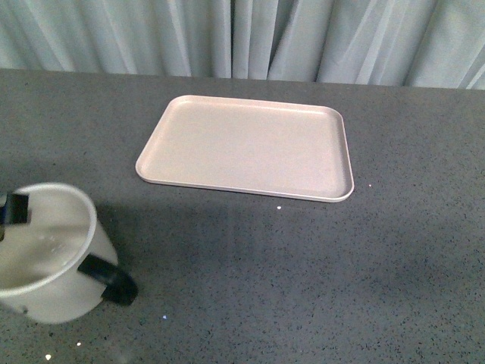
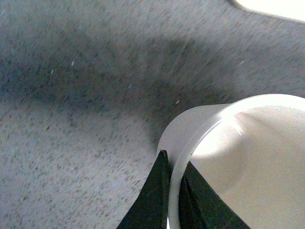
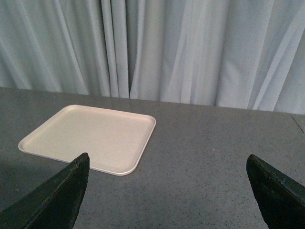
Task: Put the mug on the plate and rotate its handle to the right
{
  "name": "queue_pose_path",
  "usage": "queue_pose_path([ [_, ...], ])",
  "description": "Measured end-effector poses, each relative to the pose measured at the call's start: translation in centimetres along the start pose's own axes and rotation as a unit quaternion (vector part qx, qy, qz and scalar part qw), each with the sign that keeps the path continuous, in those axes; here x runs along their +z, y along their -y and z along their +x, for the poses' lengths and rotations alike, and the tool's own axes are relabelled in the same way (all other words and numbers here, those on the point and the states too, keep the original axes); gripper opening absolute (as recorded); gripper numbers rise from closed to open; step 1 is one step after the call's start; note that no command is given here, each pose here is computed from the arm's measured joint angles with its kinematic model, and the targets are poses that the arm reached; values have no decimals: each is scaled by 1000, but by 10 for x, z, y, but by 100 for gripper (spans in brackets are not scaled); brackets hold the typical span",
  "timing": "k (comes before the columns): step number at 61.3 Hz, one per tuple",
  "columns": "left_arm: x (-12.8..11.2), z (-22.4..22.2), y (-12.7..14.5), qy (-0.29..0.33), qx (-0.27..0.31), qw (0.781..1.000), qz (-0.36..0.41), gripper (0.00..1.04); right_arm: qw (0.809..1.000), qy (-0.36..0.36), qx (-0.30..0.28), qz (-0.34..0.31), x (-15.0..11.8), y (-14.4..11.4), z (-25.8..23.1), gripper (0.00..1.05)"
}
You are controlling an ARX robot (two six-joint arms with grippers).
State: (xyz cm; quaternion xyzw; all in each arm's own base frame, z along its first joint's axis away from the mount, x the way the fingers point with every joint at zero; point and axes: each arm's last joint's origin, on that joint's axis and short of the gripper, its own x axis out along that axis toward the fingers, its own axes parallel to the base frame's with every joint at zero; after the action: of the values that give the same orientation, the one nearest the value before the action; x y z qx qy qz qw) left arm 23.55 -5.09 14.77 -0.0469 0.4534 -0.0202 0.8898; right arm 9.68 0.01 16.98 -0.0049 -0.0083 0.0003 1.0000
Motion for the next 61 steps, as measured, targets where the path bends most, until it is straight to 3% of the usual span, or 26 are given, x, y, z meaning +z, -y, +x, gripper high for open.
queue_pose_path([
  [18,84,19,72,38,-60,997,41,2,1000,0,0,0,0,0,0,96],
  [33,129,62,133,17,-103,991,83,2,1000,0,0,0,0,0,0,96],
  [47,144,100,163,-18,-109,987,117,2,1000,0,0,0,0,0,0,96],
  [61,147,119,172,-35,-105,984,141,2,1000,0,0,0,0,0,0,96],
])
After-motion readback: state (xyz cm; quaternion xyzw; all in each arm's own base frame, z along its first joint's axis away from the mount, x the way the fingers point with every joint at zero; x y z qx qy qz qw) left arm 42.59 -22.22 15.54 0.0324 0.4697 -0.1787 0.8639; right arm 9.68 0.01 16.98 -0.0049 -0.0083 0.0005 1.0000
